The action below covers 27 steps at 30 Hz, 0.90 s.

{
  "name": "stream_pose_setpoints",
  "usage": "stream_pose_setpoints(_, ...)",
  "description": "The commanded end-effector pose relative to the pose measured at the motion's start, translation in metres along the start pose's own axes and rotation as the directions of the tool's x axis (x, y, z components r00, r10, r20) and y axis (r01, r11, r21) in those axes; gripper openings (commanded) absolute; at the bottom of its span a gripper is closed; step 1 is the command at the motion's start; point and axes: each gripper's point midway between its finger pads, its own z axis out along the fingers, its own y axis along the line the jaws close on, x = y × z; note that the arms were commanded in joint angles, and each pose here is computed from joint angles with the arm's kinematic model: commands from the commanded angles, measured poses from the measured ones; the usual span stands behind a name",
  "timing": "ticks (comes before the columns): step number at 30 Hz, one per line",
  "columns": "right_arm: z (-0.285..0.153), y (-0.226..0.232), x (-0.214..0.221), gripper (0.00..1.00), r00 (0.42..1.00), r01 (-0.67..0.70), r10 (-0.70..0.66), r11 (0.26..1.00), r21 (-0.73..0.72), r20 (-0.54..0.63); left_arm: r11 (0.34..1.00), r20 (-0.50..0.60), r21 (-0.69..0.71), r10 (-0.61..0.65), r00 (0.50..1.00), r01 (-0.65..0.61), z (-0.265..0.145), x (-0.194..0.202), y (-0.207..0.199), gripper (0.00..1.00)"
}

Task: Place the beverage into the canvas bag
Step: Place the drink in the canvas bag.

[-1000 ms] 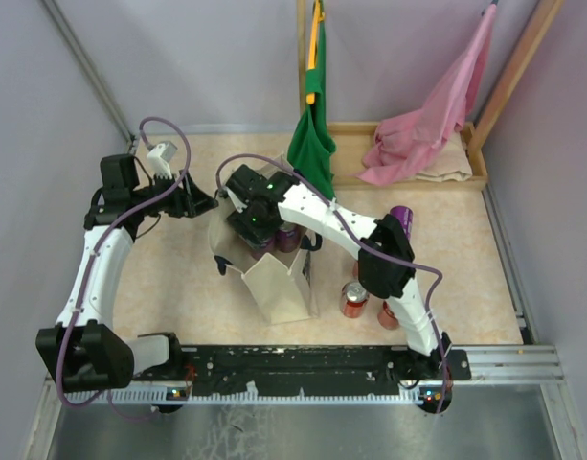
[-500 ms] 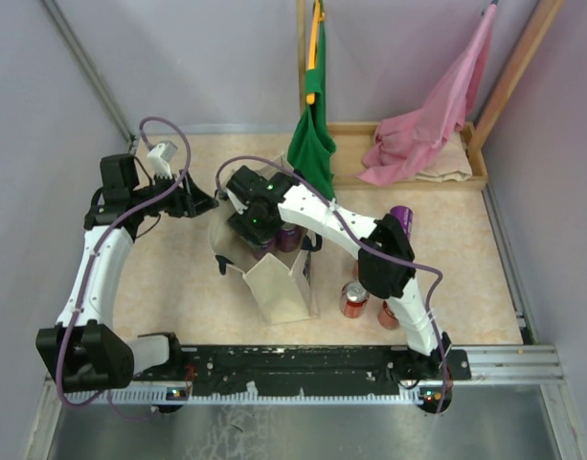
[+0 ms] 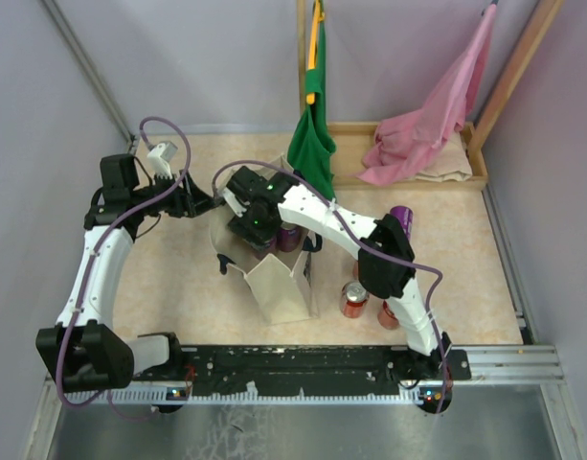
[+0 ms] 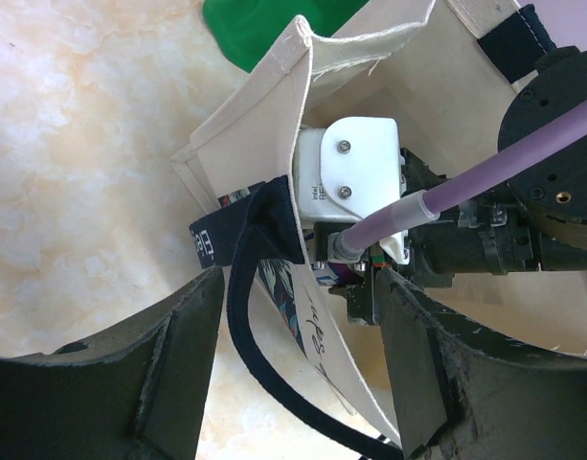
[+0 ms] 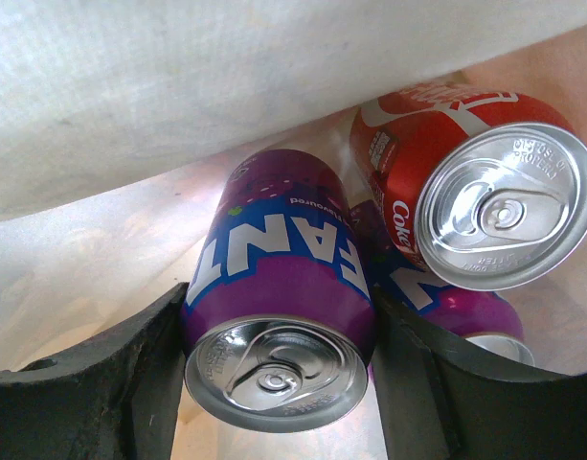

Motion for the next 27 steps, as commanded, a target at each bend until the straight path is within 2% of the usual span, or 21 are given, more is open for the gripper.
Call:
stream_pose_setpoints(1,-0.043,-0.004,-0.028,0.16,0.987,0.089,-0.089,0.996,0.007,0.132,1.0,0.022,0.023,0.016,1.0,-0.017,-0.002,-0.007,-0.005,0.7)
stream_pose_setpoints(12,-0.048,-0.013,-0.021,0.13,0.959,0.243,-0.248,0.969,0.053,0.138,1.0,0.022,0.028,0.01,1.0,-0.011,-0.002,-0.007,-0.005,0.7)
stream_pose_setpoints(19,-0.047,-0.016,-0.018,0.12,0.952,0.273,-0.28,0.96,0.067,0.127,1.0,0.021,0.028,0.006,1.0,-0.007,-0.002,-0.006,-0.005,0.7)
stream_pose_setpoints(27,-0.044,-0.013,-0.02,0.24,0.953,0.266,-0.272,0.962,0.061,0.133,0.999,0.021,0.032,0.007,1.0,-0.008,-0.002,-0.005,-0.007,0.7)
